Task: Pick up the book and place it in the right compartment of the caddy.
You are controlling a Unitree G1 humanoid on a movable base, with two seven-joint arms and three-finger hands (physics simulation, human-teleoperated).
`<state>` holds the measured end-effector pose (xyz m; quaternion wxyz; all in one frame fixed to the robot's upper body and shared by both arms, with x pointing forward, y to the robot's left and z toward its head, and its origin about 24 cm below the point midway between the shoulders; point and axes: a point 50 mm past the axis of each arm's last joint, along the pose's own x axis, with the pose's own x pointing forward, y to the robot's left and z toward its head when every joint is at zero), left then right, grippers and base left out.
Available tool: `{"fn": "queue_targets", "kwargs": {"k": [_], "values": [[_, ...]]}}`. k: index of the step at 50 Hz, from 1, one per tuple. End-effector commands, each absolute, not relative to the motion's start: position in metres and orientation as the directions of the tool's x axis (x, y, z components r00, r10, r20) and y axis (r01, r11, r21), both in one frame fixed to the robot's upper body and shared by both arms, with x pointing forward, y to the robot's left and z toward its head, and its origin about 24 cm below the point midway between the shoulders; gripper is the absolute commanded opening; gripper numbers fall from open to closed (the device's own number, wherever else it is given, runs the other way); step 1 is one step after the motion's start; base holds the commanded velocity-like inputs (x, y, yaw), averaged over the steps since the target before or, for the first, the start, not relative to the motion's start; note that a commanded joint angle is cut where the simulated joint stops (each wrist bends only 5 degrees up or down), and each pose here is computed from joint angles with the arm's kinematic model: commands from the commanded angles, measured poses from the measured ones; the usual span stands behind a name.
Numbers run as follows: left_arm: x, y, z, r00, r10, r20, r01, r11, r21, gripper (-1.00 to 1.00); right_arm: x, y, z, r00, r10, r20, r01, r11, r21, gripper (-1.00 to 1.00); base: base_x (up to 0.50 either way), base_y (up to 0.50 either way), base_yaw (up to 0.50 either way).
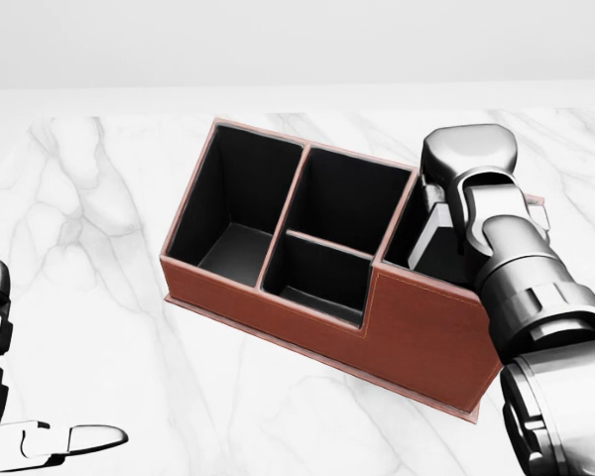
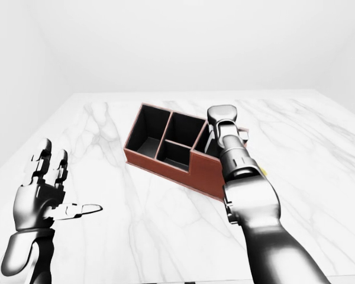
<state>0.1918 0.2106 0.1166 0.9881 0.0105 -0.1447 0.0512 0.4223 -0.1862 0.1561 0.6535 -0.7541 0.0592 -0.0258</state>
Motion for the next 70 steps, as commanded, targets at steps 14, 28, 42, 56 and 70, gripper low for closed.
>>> {"fn": "queue_targets", "kwargs": {"k": [14, 28, 42, 56, 70], "values": [[0.192, 0.213, 0.113, 0.954, 0.105, 0.281, -0.110, 0.994, 0.003, 1.00, 0.420, -0.185, 0.147, 0.993, -0.114, -0.025, -0.042, -0.159, -0.986, -1.00, 0.00, 0.00, 0.00], [0.192, 0.212, 0.112, 0.954, 0.105, 0.281, -0.110, 0.994, 0.002, 1.00, 0.418, -0.187, 0.141, 0.992, -0.118, -0.033, -0.052, -0.163, -0.985, -1.00, 0.00, 0.00, 0.00], [0.191, 0.212, 0.114, 0.952, 0.108, 0.285, -0.113, 0.994, 0.001, 1.00, 0.423, -0.188, 0.162, 0.993, -0.117, 0.020, 0.000, -0.172, -0.985, 1.00, 0.00, 0.00, 0.00], [0.189, 0.210, 0.119, 0.949, 0.099, 0.299, -0.102, 0.995, -0.002, 1.00, 0.428, -0.192, 0.229, 0.987, -0.091, 0.135, 0.118, -0.174, -0.978, 1.00, 0.00, 0.00, 0.00], [0.184, 0.207, 0.129, 0.943, 0.088, 0.319, -0.094, 0.996, 0.002, 1.00, 0.424, -0.198, 0.247, 0.982, -0.093, 0.162, 0.145, -0.167, -0.975, 1.00, 0.00, 0.00, 0.00]]}}
